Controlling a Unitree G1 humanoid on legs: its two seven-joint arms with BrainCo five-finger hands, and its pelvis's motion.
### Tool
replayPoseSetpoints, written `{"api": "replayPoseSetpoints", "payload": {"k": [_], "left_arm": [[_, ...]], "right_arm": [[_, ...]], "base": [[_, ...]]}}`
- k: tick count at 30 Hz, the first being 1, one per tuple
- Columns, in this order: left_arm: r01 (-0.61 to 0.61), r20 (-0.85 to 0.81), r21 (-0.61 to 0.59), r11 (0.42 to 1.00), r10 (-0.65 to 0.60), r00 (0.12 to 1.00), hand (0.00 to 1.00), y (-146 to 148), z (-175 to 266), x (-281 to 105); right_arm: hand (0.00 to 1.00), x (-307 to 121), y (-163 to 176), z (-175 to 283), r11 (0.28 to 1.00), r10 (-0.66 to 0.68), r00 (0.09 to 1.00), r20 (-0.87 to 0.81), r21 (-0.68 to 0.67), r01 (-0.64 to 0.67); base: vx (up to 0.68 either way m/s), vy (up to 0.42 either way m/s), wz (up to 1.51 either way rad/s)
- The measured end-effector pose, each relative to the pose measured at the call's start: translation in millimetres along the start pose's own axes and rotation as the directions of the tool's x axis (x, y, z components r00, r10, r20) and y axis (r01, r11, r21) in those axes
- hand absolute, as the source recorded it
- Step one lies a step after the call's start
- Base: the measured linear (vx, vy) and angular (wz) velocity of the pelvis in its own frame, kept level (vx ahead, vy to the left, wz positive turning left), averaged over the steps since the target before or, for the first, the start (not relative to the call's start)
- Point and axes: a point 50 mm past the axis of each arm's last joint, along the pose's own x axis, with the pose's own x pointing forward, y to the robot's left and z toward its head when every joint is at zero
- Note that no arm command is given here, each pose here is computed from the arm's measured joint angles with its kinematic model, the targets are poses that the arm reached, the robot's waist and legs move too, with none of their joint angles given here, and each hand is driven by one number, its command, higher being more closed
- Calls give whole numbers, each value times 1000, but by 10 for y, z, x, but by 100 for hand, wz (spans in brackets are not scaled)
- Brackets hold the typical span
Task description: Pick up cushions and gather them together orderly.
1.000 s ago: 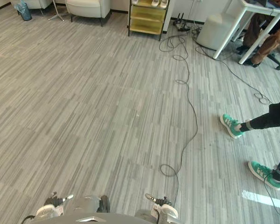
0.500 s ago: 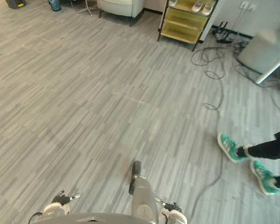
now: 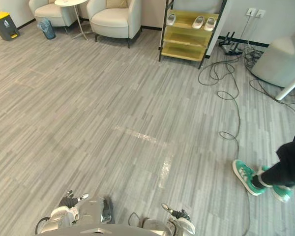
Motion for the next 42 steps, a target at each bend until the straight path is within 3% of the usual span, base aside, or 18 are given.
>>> {"api": "replayPoseSetpoints", "payload": {"k": [4, 13, 24, 31, 42], "left_arm": [[-22, 28, 24, 999, 22, 999, 0, 112, 92, 27], [-42, -51, 92, 995, 47, 998, 0, 204, -70, 32], [-58, -95, 60, 996, 64, 993, 0, 235, -190, 15], [-8, -83, 14, 1000, 9, 997, 0, 44, -175, 0], [-15, -57, 49, 999, 18, 998, 0, 96, -99, 19]], "right_arm": [[0, -18, 136, -77, 999, 35, 999, -30, -14, -36], [0, -14, 108, -93, 998, 40, 999, -32, -43, -41], [0, 13, 126, 39, 999, 41, 999, 0, -4, -41], [0, 23, -4, 2, 1000, 6, 1000, -18, 3, -6], [0, 0, -111, -158, 999, -34, 997, -71, 40, 37]], "base": [[553, 315, -57], [390, 158, -23], [335, -179, 4], [406, -246, -9], [261, 133, -40]]}}
